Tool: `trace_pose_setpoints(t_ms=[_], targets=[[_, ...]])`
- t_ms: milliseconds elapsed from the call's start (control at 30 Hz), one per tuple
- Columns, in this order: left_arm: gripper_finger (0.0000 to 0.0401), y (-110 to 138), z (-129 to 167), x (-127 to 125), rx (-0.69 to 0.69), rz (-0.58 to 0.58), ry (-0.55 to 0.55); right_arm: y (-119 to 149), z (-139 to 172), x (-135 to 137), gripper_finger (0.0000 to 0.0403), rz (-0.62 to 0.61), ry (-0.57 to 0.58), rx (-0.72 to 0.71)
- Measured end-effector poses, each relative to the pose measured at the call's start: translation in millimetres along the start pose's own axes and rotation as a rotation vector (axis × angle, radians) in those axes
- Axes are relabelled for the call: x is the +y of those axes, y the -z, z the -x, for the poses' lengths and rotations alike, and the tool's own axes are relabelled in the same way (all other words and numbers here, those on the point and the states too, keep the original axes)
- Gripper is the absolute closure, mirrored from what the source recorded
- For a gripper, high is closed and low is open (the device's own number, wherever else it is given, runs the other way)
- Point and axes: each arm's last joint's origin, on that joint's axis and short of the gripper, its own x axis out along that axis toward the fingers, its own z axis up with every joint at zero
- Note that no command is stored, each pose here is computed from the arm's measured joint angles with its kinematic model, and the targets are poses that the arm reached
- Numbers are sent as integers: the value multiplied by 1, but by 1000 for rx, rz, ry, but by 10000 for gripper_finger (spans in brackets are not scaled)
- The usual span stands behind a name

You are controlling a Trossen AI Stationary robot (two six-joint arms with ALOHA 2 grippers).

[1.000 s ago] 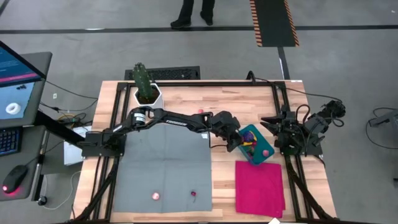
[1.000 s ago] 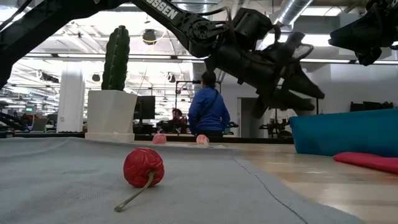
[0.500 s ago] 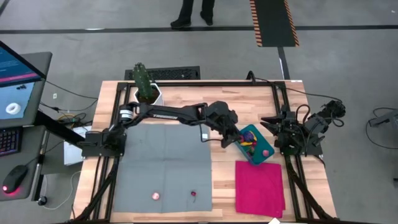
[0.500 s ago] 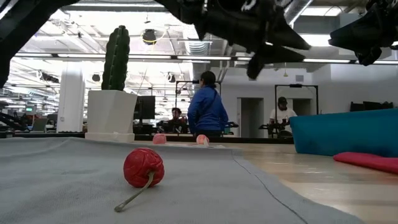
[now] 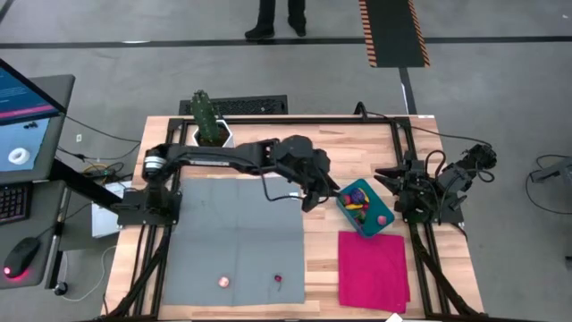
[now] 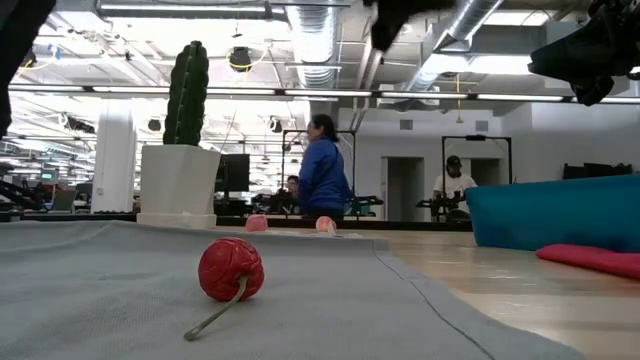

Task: Pick and placing Produce into tupperware
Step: Put the red cherry into the blue bin

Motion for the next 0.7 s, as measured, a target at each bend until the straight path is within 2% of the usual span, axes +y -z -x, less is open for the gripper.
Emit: trace_pose_setpoints(t_ms=[133,367,467,700], targets=[[314,-22,33,-13,-69,29,-6,0,0,0,280,0,-1,0],[314,-43,88,-57,-116,-63,16,0,0,0,280,0,0,0],[314,-53,116,-77,-182,-91,9,0,0,0,280,0,0,0],[314,-55,181,-124,-213,-167,-53,0,0,0,280,0,0,0]])
